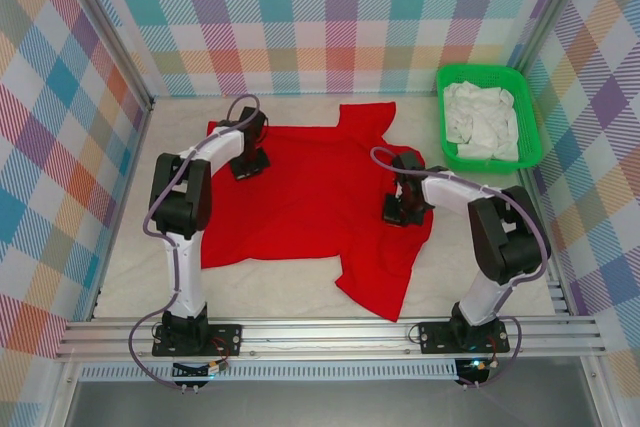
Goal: Fold and stack the t-shirts
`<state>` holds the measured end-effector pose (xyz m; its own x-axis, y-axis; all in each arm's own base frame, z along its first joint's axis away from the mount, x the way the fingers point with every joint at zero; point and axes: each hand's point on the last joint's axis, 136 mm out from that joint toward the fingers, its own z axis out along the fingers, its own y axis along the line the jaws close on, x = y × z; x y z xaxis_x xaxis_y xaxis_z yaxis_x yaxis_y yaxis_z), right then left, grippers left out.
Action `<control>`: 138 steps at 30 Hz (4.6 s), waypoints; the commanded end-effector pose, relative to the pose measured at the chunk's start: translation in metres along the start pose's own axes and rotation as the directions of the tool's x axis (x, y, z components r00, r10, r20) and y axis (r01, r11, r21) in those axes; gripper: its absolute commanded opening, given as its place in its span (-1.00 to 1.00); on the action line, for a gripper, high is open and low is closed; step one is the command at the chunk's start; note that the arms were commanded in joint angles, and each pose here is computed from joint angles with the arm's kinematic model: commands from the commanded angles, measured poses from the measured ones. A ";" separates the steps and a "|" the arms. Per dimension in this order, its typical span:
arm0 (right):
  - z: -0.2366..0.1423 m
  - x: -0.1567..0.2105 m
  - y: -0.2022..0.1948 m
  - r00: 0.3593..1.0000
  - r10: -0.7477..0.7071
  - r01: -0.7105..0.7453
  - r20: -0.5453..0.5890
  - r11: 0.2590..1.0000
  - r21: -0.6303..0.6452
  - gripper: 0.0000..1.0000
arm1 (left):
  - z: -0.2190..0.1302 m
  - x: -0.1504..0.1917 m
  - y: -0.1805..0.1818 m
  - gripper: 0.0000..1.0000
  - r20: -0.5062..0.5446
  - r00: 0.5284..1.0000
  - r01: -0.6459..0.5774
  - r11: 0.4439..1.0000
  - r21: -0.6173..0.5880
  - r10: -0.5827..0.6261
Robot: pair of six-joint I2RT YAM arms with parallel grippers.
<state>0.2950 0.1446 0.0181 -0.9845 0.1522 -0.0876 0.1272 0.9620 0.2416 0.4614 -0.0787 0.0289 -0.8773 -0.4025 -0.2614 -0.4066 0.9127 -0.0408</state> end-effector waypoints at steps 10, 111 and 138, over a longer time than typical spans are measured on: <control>-0.073 -0.056 0.017 0.989 -0.051 0.052 0.138 0.999 -0.008 -0.68 | -0.048 0.018 -0.024 -0.85 -0.016 0.996 -0.087 0.993 0.080 0.089; 0.055 -0.283 -0.008 0.959 0.257 -0.252 0.118 0.966 -0.055 -1.00 | 0.040 0.154 -0.145 -0.91 -0.215 0.877 -0.387 0.896 0.216 0.431; -0.160 -0.285 0.077 0.891 -0.052 0.182 0.451 0.951 -0.251 -0.78 | -0.114 0.073 -0.195 -0.18 0.114 0.907 -0.419 0.833 0.361 0.406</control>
<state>0.6034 0.1202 0.1478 -0.8529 0.2851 -0.4374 0.0339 0.8662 0.4985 0.4461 -0.3189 0.0559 -0.9698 0.0320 -0.2416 0.1108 0.9409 -0.3199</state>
